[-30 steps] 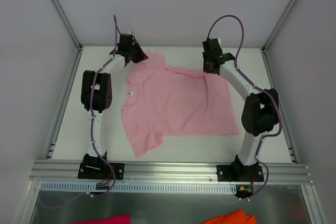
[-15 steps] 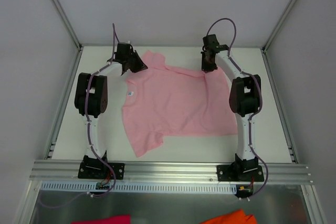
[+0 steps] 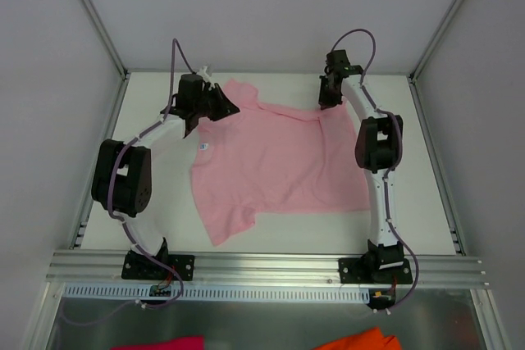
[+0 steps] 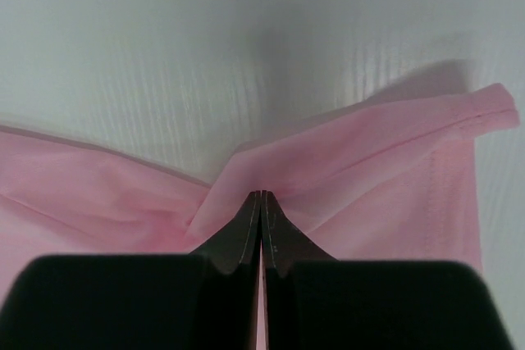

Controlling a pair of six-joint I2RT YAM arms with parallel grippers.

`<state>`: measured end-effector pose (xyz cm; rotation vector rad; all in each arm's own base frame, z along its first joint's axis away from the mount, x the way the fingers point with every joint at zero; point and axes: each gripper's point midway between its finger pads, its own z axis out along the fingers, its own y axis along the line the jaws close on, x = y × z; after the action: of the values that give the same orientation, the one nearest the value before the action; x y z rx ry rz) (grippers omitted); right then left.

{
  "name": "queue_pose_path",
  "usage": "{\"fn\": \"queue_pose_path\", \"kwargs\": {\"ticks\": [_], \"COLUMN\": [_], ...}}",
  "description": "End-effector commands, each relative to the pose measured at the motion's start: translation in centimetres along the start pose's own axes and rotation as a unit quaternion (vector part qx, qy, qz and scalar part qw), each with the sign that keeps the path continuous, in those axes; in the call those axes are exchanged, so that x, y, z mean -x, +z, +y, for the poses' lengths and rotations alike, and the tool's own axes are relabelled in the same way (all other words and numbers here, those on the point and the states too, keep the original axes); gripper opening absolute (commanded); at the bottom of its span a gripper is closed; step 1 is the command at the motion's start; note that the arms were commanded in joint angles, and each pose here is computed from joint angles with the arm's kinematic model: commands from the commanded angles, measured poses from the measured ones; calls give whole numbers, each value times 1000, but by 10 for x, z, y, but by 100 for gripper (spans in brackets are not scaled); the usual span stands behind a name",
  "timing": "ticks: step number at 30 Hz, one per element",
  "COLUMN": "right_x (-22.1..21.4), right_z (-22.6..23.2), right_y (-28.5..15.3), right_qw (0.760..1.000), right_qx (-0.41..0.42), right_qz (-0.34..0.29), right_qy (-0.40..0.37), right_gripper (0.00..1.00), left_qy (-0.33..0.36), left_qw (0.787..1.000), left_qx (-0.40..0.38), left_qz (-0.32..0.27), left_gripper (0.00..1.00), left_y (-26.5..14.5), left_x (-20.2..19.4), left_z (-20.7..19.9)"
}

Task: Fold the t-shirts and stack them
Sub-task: Flatten out the tshirt

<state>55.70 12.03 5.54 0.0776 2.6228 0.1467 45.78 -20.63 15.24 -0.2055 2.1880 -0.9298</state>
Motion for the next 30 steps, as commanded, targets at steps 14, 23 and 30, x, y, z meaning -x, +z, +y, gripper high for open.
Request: {"fn": "queue_pose_path", "kwargs": {"ticks": [14,23,30], "right_x": [22,63,69], "right_z": [-9,-42,-30], "right_y": [0,-30,-76], "right_qw": [999,993,989], "right_qx": [-12,-59,-24], "right_qz": [-33,-102,-144], "right_qy": [17,28,28], "right_gripper": [1,1,1], "left_qy": [49,65,54], "left_qw": [992,986,985], "left_qx": [-27,-4,25], "left_qz": [117,154,164], "left_gripper": [0,0,0], "left_y": [1,-13,-25], "left_x": [-157,-216,-250], "left_z": [-24,-11,9]}}
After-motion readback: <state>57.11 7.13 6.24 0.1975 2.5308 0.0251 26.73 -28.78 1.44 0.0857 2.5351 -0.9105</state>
